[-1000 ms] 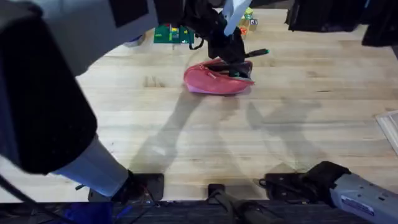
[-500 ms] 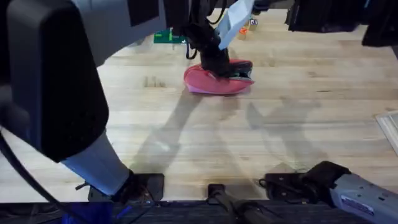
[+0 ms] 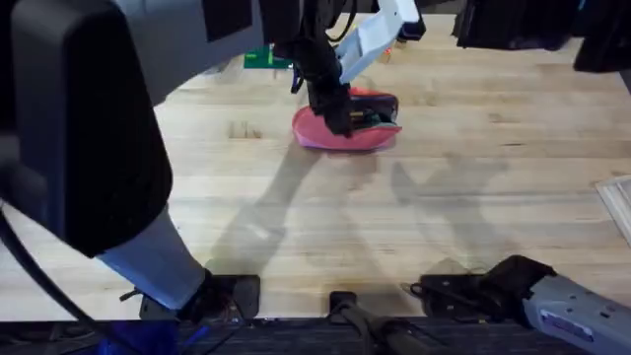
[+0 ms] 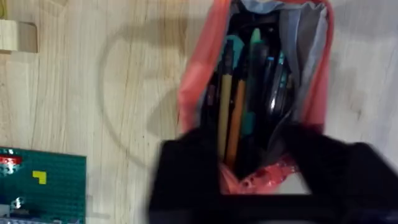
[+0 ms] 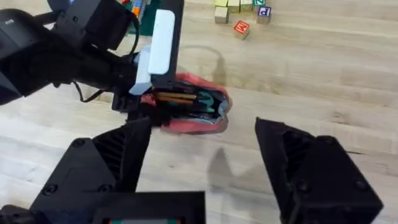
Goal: Unzip the bag, pick up the pens from the table one at a time and place them inside, then zip the bag closed.
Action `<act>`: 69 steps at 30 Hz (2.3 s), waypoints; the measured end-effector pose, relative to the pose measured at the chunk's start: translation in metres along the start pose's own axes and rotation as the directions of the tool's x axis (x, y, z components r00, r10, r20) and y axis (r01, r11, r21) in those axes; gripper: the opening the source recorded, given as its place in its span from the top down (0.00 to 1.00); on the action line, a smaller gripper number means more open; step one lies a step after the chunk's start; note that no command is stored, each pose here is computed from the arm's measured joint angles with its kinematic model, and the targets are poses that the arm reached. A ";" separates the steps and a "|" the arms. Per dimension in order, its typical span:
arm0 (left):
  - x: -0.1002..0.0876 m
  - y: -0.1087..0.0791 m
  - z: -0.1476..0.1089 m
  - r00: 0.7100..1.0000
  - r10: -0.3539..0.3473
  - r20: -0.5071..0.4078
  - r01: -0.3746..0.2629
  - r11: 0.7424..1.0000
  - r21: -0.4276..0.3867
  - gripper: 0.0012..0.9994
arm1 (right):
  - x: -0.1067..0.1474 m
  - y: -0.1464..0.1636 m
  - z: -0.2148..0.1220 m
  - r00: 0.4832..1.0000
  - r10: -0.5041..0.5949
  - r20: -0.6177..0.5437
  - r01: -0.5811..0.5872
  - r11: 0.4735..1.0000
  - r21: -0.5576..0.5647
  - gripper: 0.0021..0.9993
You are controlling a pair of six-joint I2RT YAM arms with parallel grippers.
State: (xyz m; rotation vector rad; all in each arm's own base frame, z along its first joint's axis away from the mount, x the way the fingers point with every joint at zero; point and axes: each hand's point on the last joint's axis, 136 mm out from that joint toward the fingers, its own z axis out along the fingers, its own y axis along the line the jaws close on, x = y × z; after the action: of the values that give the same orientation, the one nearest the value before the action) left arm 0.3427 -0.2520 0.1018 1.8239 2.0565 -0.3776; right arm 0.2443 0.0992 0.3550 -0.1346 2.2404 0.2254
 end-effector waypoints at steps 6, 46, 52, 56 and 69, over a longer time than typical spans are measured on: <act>0.001 0.001 0.000 1.000 0.011 -0.007 -0.011 1.000 -0.005 0.01 | 0.000 0.000 0.000 1.000 0.000 -0.001 0.000 1.000 0.000 0.00; 0.065 0.002 -0.154 0.982 -0.133 0.131 0.143 0.987 -0.066 0.00 | 0.000 -0.001 0.000 1.000 -0.007 0.000 0.007 1.000 0.003 0.00; 0.090 0.000 -0.164 0.987 -0.100 0.126 0.108 0.993 -0.056 0.00 | 0.000 0.000 0.000 1.000 -0.007 0.000 0.007 1.000 0.003 0.00; 0.108 0.006 -0.171 0.983 -0.081 0.166 0.095 0.993 -0.075 0.00 | 0.000 -0.001 0.000 1.000 -0.007 0.000 0.007 1.000 0.003 0.00; 0.148 -0.027 -0.147 0.930 -0.045 0.365 0.048 0.999 0.003 0.00 | 0.000 0.000 0.000 1.000 -0.008 -0.001 0.008 1.000 0.003 0.00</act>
State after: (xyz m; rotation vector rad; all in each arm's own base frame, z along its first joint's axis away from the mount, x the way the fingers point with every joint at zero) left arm 0.2876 -0.0599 0.1674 1.5620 1.8399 -0.6682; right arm 0.2442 0.0987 0.3548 -0.1421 2.2403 0.2182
